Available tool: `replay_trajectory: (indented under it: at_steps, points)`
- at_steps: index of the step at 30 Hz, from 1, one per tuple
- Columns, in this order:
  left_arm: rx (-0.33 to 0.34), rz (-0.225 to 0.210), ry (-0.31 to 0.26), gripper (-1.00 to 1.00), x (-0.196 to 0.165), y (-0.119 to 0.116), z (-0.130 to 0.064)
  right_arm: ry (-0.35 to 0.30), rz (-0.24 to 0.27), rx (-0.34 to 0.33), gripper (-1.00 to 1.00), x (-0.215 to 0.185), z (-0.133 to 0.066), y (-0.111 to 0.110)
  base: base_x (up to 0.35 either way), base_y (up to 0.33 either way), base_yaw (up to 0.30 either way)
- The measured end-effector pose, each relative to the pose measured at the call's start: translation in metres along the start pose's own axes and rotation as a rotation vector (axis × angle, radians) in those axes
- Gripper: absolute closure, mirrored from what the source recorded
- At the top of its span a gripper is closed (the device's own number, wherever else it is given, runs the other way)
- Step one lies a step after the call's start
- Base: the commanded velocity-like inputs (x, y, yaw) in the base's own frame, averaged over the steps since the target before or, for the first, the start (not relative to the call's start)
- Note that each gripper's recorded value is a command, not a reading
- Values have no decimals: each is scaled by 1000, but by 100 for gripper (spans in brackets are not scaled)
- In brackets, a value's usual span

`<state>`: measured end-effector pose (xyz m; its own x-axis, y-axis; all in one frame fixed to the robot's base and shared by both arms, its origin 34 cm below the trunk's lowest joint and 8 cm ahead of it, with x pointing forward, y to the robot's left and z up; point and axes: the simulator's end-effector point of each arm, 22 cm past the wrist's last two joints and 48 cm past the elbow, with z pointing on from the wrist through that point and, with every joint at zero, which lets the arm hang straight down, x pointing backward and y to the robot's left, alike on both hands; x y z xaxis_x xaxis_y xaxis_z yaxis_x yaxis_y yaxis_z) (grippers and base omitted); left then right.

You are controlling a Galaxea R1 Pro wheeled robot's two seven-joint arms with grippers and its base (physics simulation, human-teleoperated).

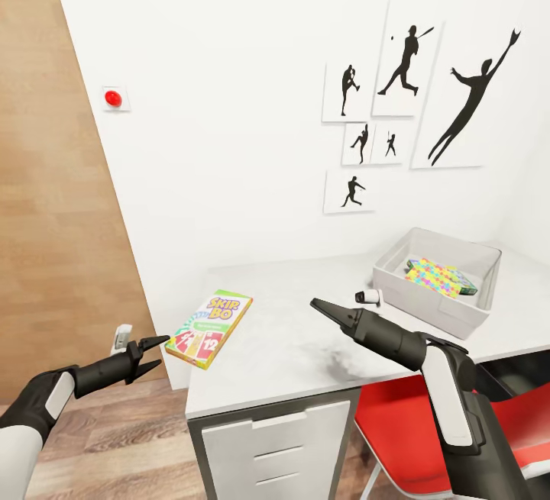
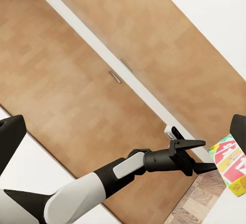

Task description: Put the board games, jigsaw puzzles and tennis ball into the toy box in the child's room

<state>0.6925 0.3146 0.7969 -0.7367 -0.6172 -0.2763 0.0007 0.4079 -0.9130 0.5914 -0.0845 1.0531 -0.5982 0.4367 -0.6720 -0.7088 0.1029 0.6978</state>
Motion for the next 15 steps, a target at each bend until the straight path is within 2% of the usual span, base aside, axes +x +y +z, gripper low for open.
replay_trajectory:
  at_steps: [15]
  points:
    - [17, -1, 10, -100, 7, -6, 10, 0, 0, 5, -100, 0, 0, -1, 0, 0, 0]
